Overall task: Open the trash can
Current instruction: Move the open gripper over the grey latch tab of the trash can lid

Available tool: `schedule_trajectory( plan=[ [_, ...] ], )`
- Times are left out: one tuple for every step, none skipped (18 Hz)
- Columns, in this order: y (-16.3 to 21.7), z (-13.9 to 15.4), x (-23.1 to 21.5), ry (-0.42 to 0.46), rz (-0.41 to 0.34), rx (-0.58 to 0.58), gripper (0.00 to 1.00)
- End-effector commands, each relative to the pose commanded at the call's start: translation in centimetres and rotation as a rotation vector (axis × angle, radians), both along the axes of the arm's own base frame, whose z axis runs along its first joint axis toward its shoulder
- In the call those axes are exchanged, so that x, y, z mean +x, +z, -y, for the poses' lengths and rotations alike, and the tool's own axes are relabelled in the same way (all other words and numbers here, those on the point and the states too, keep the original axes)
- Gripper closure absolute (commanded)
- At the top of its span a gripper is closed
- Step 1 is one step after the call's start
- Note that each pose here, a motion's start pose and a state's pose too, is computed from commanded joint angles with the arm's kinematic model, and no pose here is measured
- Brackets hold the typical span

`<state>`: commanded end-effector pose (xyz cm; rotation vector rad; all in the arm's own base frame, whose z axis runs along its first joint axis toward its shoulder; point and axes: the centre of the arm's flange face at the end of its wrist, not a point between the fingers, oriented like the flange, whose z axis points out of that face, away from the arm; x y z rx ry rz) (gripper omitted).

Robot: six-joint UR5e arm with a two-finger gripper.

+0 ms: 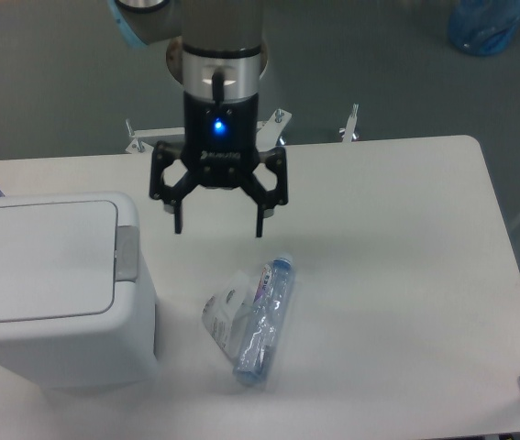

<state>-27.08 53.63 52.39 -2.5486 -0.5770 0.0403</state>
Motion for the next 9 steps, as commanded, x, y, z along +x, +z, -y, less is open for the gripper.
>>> schedule_trajectory(
  plan=[
    [0.0, -0.2, 0.2, -0.003, 0.003, 0.001, 0.00],
    [-0.3, -0.2, 0.2, 0.003, 0.009, -0.002, 0.00],
    [-0.7, -0.4, 0.5, 0.003, 0.015, -0.007, 0.00],
    [-0.9, -0.7, 0.9, -0.005, 0.019, -0.010, 0.00],
    [-1.2, -1.0, 1.0, -0.010, 0.022, -0.014, 0.00],
    [-1.4, -1.2, 1.2, -0.012, 0.024, -0.017, 0.00],
    [-1.5, -1.3, 1.1, -0.012, 0.025, -0.018, 0.00],
    [-1.5, -1.3, 1.1, -0.013, 0.026, -0.017, 0.00],
    [-1.6, -1.4, 1.4, -0.017, 0.026, -0.019, 0.00]
  ],
)
